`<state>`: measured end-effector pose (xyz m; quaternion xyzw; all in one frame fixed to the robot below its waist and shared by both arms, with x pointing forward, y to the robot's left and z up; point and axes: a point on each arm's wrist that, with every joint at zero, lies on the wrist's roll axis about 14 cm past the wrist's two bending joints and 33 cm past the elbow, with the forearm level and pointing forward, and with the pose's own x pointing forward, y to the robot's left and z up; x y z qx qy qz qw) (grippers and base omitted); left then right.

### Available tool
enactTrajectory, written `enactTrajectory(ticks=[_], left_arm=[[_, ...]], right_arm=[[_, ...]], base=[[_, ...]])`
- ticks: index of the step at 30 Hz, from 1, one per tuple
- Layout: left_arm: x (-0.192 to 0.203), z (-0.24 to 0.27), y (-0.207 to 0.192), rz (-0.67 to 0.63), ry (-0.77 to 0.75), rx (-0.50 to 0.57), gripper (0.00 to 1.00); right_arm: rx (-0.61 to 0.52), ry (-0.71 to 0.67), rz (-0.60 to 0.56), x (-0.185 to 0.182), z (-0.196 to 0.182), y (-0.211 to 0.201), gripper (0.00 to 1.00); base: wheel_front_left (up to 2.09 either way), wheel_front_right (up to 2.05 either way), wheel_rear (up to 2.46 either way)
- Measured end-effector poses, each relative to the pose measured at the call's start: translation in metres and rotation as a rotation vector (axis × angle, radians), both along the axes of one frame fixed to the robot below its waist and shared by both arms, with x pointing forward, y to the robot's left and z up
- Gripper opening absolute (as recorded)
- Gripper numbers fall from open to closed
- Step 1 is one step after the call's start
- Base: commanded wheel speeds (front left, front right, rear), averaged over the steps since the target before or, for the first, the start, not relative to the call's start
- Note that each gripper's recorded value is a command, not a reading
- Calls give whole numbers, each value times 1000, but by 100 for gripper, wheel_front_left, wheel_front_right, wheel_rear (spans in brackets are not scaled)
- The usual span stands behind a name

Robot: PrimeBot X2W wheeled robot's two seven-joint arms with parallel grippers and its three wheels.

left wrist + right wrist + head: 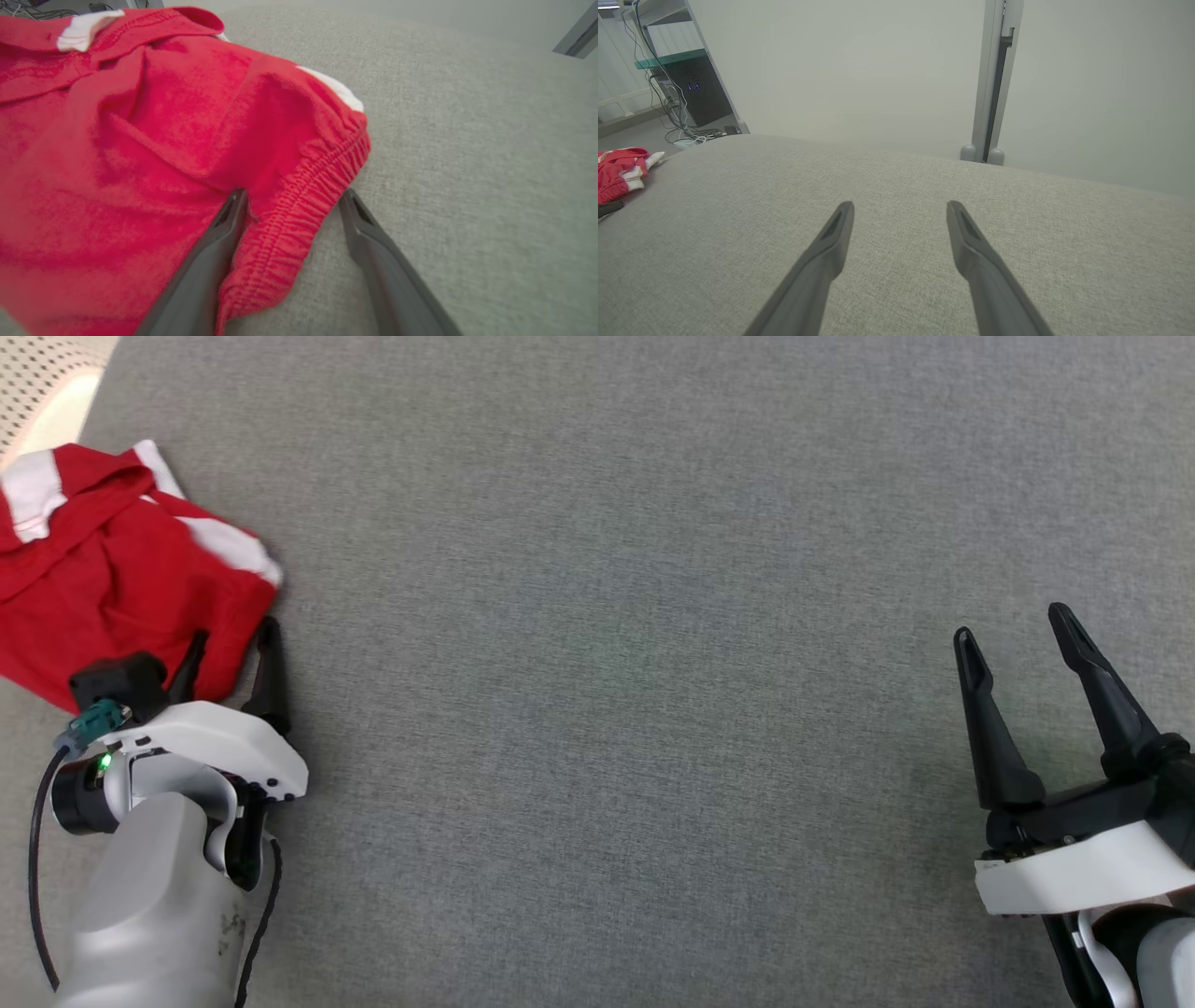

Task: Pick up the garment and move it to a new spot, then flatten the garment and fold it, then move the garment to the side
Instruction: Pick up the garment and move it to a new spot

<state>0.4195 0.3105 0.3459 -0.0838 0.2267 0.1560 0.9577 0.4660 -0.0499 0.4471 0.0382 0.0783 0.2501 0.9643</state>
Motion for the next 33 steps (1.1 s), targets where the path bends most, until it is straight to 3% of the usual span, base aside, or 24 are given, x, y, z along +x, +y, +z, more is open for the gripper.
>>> enactTrajectory(ticks=[2,4,5,8,12,19,26,33], left_arm=[[0,-5,-1,-2,15,-5,96],[4,-5,2,-6,24,1,4],[6,-4,2,-9,22,4,0],[10,7,7,-20,-5,30,0],[24,49,17,-21,-139,83,0],[16,120,13,-44,-359,164,0],[-11,159,-25,-131,-493,192,0],[-15,181,-88,-275,-547,132,0]], right_arm=[[-1,4,-6,0,-2,-2,100],[-2,8,-13,2,-4,-4,100],[1,6,-14,2,-4,-4,100],[5,-4,-15,1,0,-3,100],[12,-32,-25,1,10,-5,100],[27,-88,-59,-11,37,-13,100],[48,-120,-97,-40,60,-23,100],[52,-146,-174,-64,75,-47,100]], base=[[0,0,0],[0,0,0],[0,0,0],[0,0,0],[0,0,0],[0,0,0],[0,0,0],[0,0,0]])
